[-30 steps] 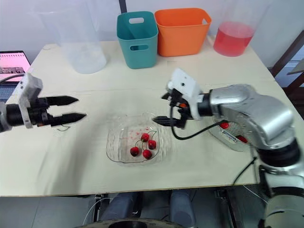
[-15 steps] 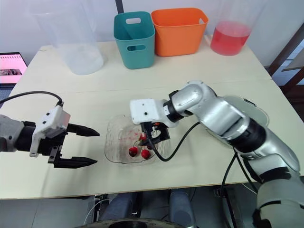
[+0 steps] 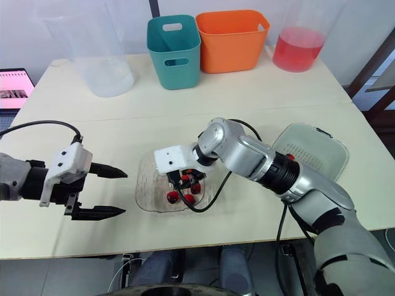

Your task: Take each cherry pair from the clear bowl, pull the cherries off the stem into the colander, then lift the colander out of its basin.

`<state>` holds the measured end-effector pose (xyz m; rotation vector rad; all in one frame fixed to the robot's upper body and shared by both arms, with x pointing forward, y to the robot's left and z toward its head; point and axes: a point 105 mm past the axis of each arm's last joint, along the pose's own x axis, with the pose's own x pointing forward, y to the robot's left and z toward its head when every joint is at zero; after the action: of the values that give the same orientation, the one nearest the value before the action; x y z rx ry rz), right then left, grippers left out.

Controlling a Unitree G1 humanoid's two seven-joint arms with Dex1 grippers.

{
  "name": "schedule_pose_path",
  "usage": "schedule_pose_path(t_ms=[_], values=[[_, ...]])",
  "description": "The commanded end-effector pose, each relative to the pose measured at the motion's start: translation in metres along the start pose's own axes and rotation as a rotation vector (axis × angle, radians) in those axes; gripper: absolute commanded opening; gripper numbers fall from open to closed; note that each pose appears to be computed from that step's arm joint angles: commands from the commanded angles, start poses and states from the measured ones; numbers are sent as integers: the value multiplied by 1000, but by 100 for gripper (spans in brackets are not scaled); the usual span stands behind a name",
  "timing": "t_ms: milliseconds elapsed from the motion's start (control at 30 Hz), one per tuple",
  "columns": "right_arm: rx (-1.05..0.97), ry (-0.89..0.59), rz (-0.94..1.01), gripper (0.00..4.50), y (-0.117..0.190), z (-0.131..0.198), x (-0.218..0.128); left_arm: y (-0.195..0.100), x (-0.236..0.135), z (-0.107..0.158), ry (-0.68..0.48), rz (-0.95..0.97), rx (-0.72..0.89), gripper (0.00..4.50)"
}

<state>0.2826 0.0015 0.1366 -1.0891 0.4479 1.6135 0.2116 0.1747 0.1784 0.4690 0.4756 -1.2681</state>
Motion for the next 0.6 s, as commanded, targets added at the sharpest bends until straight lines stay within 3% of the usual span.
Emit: schedule_pose_path(t_ms=[33,200,300,400,600], values=[[-31,9,-10,214,-4,5,1,4,-4,6,-5,25,39,450],[-31,39,-2,214,-5,-2,9,6,-4,9,-18,28,47,450],[-61,54,-17,130,-8,-5,13,6,-3,11,-28,32,50,450],[-79,52,-9,5,-6,-4,13,7,-3,12,-36,36,51,450],[-143,36,-29,5,-9,7,8,11,-3,14,-55,50,52,450]])
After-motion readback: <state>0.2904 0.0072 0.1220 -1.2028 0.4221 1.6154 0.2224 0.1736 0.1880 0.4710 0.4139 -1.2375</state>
